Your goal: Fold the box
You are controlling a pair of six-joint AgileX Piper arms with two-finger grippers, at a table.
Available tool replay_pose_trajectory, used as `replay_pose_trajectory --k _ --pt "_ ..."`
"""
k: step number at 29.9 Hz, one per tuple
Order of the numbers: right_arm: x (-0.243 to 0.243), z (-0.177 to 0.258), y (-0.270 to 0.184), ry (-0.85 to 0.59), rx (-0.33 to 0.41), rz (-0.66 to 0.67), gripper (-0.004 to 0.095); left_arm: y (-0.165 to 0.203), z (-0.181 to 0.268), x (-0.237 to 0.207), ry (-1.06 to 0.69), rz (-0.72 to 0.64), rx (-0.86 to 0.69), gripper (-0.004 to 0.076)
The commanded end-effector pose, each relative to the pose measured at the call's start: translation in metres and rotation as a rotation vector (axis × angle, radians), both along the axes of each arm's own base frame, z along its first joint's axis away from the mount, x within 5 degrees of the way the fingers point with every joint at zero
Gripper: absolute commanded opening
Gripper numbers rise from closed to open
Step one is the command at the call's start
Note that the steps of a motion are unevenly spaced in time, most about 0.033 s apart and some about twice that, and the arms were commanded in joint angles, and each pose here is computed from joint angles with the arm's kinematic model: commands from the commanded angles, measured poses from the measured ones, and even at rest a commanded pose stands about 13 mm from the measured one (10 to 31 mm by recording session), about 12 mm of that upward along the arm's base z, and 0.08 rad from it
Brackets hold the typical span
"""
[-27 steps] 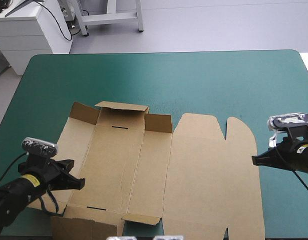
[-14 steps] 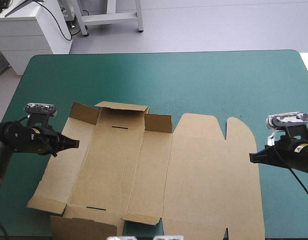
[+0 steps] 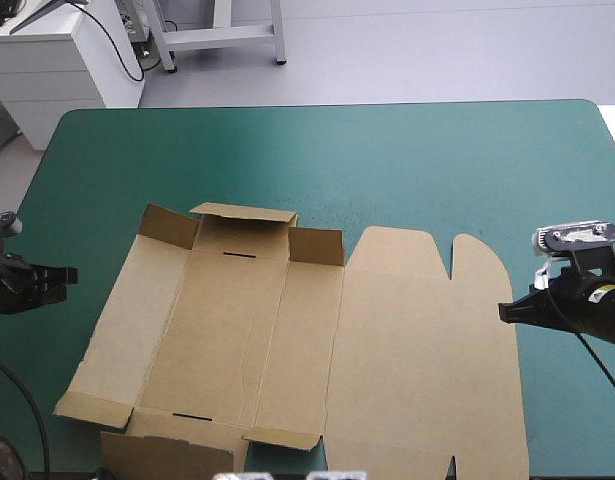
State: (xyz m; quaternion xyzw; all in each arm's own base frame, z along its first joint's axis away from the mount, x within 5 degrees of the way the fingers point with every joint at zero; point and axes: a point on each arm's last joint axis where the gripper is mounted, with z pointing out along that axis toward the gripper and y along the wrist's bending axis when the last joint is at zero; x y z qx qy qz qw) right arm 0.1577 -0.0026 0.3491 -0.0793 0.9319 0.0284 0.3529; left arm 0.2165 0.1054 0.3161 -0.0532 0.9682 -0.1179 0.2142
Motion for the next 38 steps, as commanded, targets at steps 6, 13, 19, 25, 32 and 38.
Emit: replay_pose_trajectory --k 6,13,19,25,32,38 --pt "0.002 0.013 0.0 -0.097 -0.003 -0.005 -0.0021 0.003 -0.026 -0.004 0.114 -0.115 -0.036 -0.0007" --pt "0.002 0.013 0.0 -0.097 -0.003 -0.005 -0.0021 0.004 -0.043 -0.003 0.163 -0.16 -0.065 0.0049" --pt "0.001 0.013 0.0 -0.091 -0.004 -0.003 -0.0021 0.002 -0.047 -0.003 0.167 -0.109 -0.096 0.0419" --pt "0.001 0.013 0.0 -0.089 -0.003 -0.003 -0.0021 -0.008 -0.075 -0.015 0.223 -0.136 -0.161 0.0452" --pt "0.001 0.013 0.0 -0.09 -0.004 0.0 -0.0021 -0.016 -0.083 -0.017 0.198 -0.135 -0.228 0.0419" --pt "0.001 0.013 0.0 -0.09 -0.004 0.0 -0.0021 -0.033 -0.082 -0.013 0.216 -0.235 -0.246 0.0402"
